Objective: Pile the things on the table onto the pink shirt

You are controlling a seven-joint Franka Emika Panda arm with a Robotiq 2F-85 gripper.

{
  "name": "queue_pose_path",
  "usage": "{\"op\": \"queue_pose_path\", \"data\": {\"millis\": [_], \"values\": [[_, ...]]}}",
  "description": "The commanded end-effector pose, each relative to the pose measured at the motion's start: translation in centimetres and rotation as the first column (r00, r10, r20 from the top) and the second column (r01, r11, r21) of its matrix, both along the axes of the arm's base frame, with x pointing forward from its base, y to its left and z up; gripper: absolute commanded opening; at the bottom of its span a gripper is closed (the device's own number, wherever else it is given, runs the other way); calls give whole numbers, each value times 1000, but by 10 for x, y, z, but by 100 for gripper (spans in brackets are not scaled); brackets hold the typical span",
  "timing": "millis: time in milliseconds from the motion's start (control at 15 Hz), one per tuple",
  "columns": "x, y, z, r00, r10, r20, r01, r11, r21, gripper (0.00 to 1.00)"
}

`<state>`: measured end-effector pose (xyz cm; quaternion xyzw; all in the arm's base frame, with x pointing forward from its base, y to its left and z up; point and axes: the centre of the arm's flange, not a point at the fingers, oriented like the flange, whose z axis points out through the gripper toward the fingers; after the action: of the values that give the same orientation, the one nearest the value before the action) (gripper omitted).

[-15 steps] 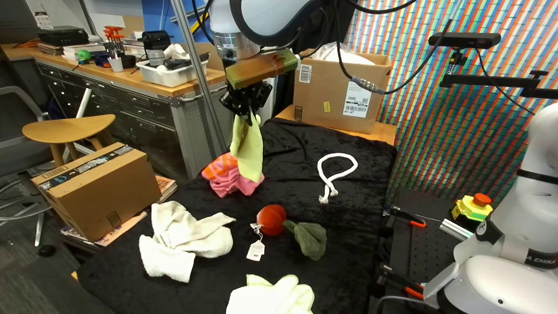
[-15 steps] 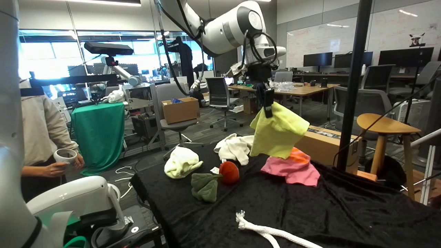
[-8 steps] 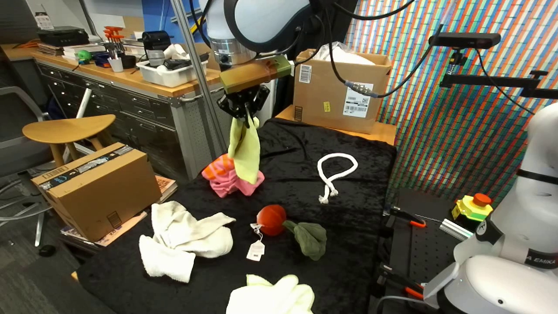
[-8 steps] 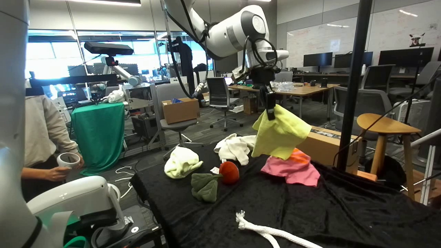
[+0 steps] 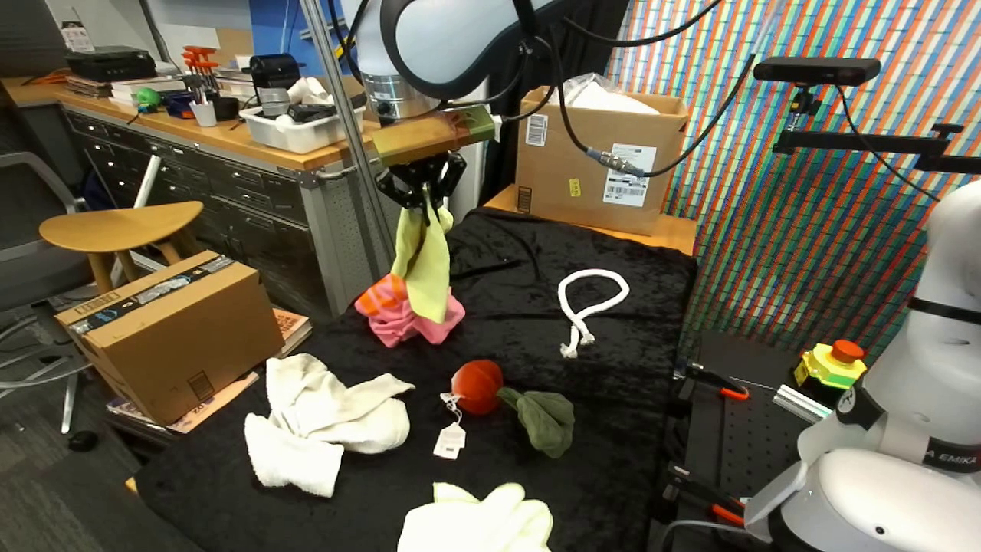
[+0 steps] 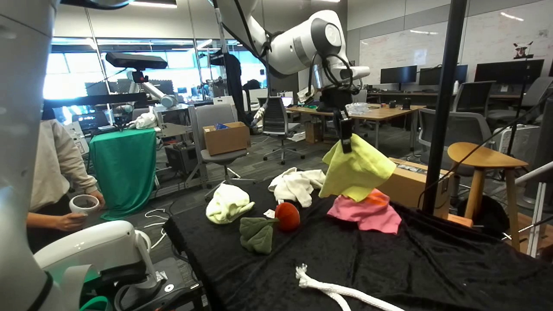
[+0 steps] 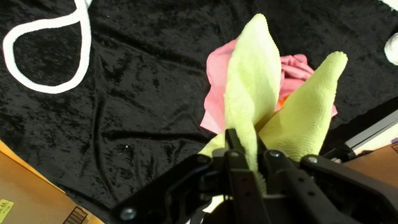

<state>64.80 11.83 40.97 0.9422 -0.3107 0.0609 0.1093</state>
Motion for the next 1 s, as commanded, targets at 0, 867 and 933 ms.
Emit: {"op": "queue_pose_path", "data": {"millis": [0,867,933], "values": [[12,1,3,999,-38,21,38,999,11,8],[-8,-32,-16,995,-32,-96,29,999,-23,100],[-16,-45,-21,992,-50,-116,46,998,-32,100]]}}
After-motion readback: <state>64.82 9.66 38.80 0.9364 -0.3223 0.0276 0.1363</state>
